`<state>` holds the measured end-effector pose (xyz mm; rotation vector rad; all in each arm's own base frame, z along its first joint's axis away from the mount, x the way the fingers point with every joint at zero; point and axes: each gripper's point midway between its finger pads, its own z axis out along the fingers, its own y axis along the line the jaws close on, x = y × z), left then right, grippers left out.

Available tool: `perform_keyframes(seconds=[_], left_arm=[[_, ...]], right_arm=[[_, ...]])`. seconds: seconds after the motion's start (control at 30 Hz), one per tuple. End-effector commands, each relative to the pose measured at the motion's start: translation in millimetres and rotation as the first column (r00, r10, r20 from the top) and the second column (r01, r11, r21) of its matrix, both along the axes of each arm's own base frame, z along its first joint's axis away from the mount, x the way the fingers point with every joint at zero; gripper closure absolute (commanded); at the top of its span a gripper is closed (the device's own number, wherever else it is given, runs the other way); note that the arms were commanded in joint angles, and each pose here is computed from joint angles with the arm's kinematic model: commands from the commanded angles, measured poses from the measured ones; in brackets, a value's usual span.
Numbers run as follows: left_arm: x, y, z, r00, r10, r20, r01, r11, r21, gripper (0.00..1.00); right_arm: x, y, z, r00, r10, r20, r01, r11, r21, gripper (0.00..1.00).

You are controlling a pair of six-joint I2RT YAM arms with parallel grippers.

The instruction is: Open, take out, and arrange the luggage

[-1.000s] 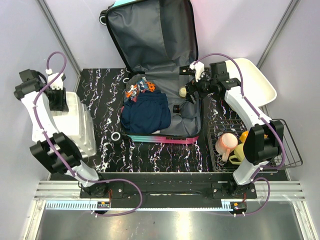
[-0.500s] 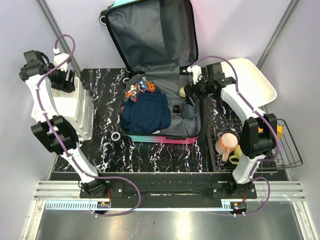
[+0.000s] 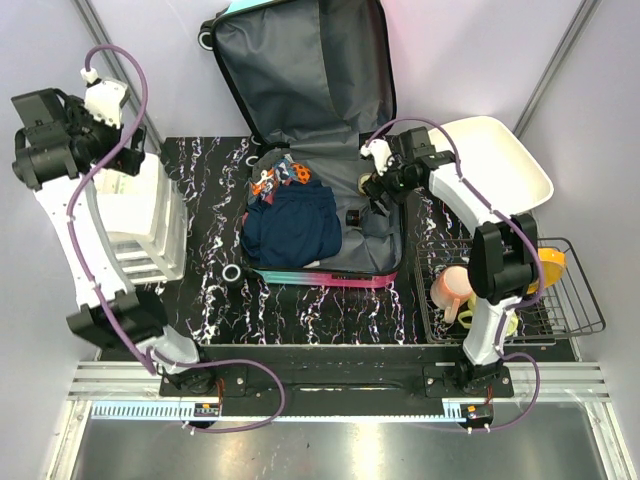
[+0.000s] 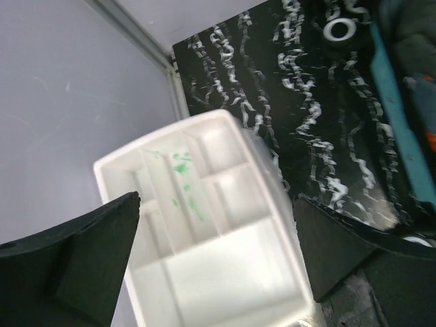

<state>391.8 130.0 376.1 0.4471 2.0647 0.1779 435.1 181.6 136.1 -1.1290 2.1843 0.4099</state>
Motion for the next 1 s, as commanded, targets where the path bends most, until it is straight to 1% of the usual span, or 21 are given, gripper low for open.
perform_keyframes(seconds=[0.0,0.03,0.07,0.1,0.13,0.17,0.2,0.23,0.3,0.33,0.4,0.6,0.9,0.97], left_arm=[[-33.7,-49.1,15.3,0.992,-0.104,0.068,0.109,0.991,-0.075,0.01],[-37.4,-59.0,-1.2,0.992,-0.125,0.032,0.128,0.986,-0.109,0.01],[-47.7,-68.6,2.5,0.989,-0.140,0.048,0.145,0.983,-0.113,0.01],[-50.4,-78.0,-2.5,0.986,-0.161,0.040,0.165,0.978,-0.127,0.01],[-55.1,-82.6,-14.8,0.986,-0.164,0.014,0.164,0.975,-0.150,0.01],[-57.9,-88.0,-18.2,0.986,-0.167,0.009,0.166,0.971,-0.172,0.01],[-62.7,-93.3,-14.3,0.985,-0.168,0.028,0.171,0.970,-0.174,0.01],[-65.3,-97.2,-22.8,0.986,-0.168,0.013,0.167,0.963,-0.209,0.01],[-69.3,-101.3,-21.7,0.985,-0.169,0.030,0.171,0.961,-0.215,0.01],[-70.3,-102.6,-27.3,0.986,-0.164,0.021,0.165,0.959,-0.230,0.01],[-71.5,-103.5,-28.0,0.986,-0.163,0.024,0.164,0.958,-0.234,0.01],[-71.6,-103.2,-31.4,0.991,-0.134,0.014,0.133,0.954,-0.267,0.01],[-72.1,-110.4,-36.4,0.991,-0.137,-0.003,0.129,0.937,-0.324,0.01],[-72.5,-111.2,-36.0,0.991,-0.136,-0.002,0.128,0.936,-0.327,0.01]], right_arm=[[43.7,7.9,14.2,0.984,-0.027,0.175,0.038,0.998,-0.059,0.03],[51.8,7.7,8.1,0.982,-0.052,0.181,0.065,0.996,-0.067,0.04],[64.0,5.2,15.7,0.972,-0.093,0.215,0.111,0.991,-0.071,0.03],[72.6,6.3,19.3,0.964,-0.146,0.222,0.159,0.986,-0.044,0.03],[79.5,6.3,10.7,0.962,-0.176,0.210,0.189,0.981,-0.043,0.03],[88.7,5.2,16.1,0.950,-0.213,0.228,0.227,0.973,-0.037,0.03],[94.5,6.3,16.3,0.940,-0.260,0.221,0.268,0.963,-0.006,0.02],[98.0,8.5,9.9,0.937,-0.279,0.209,0.284,0.959,0.003,0.02],[104.9,11.1,10.0,0.926,-0.319,0.202,0.318,0.947,0.039,0.02],[106.9,12.5,0.3,0.925,-0.331,0.185,0.330,0.943,0.037,0.02],[113.7,14.3,-0.5,0.913,-0.369,0.172,0.363,0.929,0.064,0.02],[123.1,20.7,-26.8,0.911,-0.392,0.129,0.386,0.920,0.069,0.03],[132.9,17.0,-60.5,0.905,-0.407,0.122,0.408,0.913,0.021,0.07],[134.8,17.1,-62.3,0.904,-0.409,0.125,0.411,0.912,0.015,0.09]])
